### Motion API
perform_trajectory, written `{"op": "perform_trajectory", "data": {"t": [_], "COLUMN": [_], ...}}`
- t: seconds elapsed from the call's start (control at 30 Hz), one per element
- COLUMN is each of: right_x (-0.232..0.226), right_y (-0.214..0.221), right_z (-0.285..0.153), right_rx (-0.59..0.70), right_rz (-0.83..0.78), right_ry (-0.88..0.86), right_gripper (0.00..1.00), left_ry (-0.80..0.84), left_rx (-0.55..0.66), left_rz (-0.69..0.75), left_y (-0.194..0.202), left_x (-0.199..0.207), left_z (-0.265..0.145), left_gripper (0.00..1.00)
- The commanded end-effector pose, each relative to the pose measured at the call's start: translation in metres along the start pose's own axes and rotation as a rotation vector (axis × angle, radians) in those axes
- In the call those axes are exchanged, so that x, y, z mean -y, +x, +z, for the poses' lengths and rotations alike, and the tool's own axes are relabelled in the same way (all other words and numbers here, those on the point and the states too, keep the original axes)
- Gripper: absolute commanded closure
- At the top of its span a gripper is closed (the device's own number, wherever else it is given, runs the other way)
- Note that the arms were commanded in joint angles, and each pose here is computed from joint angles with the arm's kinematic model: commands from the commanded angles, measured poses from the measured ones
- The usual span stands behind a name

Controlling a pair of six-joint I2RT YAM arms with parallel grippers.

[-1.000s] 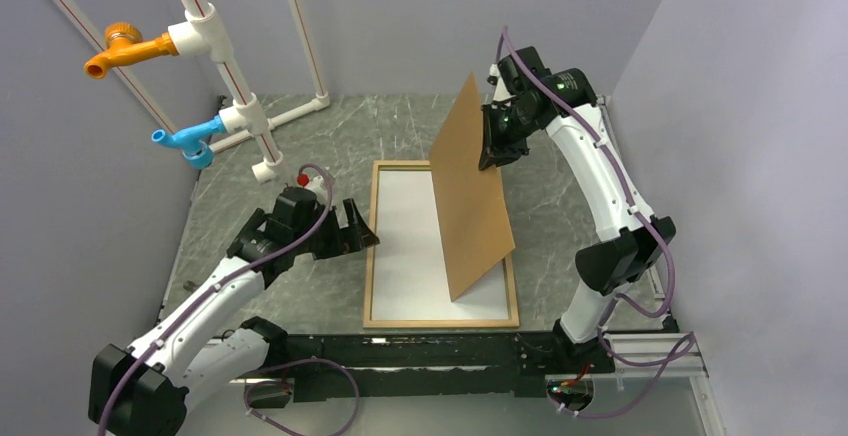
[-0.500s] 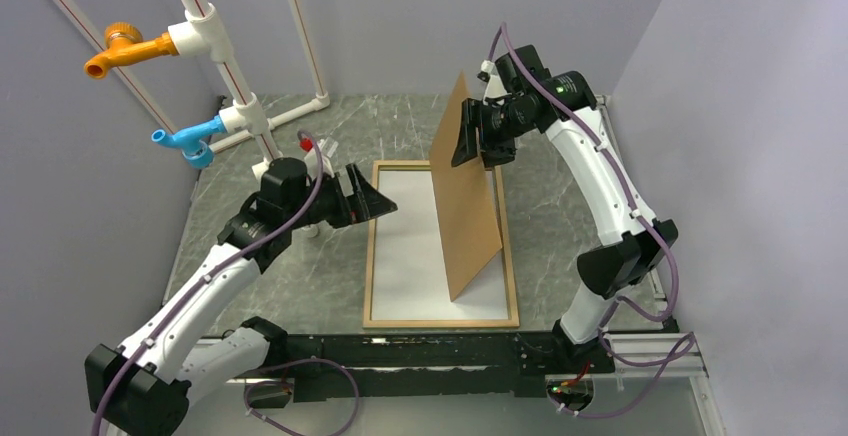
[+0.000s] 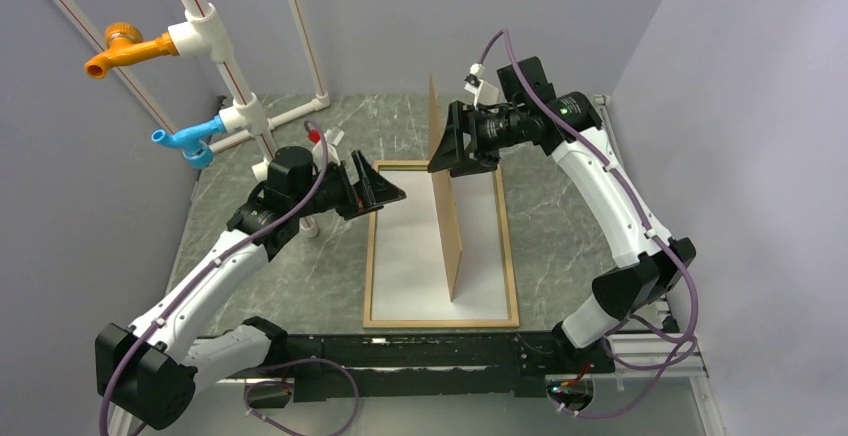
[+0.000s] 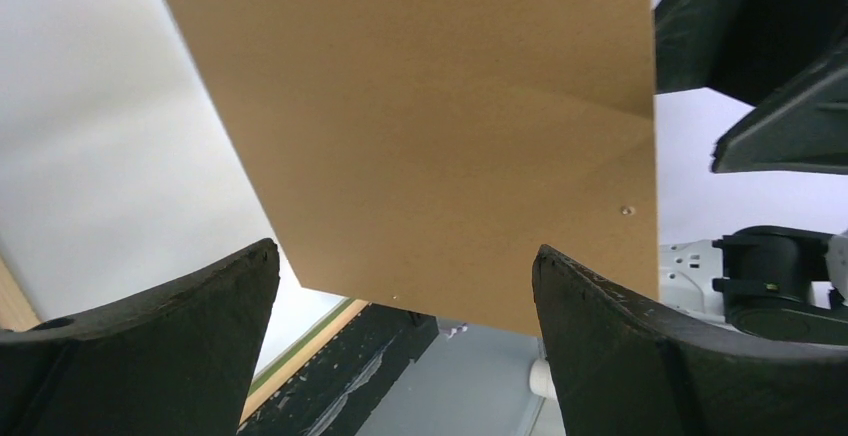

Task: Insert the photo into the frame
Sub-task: Turn over the photo frame item on the photo frame.

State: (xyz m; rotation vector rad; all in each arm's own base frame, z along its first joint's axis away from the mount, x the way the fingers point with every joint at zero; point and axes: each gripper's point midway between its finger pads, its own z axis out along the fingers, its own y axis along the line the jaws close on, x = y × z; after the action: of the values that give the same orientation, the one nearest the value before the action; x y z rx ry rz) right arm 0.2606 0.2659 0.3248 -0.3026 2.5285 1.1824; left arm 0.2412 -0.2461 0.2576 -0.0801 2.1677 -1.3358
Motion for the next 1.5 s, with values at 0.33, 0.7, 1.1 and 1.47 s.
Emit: {"op": "perform_trajectory", "data": {"t": [0.33, 0.7, 1.1, 1.47], "right_x": [-0.031, 0.001, 0.026, 0.087], "right_y": [-0.013, -0.013, -0.011, 0.004], "right_z": [-0.034, -0.039, -0.032, -0.032], "right_rx": [0.105, 0.131, 0.135, 0.187], "right_rz": [-0.028, 0.036, 0.061, 0.127], "right_ry": [-0.251, -0.215, -0.155, -0.039], "right_gripper": [0.30, 0.29, 0.29, 0.15], "left_ry": [0.177, -0.010, -0.098, -0.082], "left_rx": [0.047, 0.041, 0.046, 0.086], "left_rz": [0.068, 0.062, 0.054, 0.054], "left_y": [-0.025, -0.018, -0.015, -0.017], "left_x": [0.052, 0.013, -0.013, -0.006], "left_z": [-0.005, -0.005, 0.000, -0.009], "left_gripper": [0.01, 0.13, 0.73, 1.00]}}
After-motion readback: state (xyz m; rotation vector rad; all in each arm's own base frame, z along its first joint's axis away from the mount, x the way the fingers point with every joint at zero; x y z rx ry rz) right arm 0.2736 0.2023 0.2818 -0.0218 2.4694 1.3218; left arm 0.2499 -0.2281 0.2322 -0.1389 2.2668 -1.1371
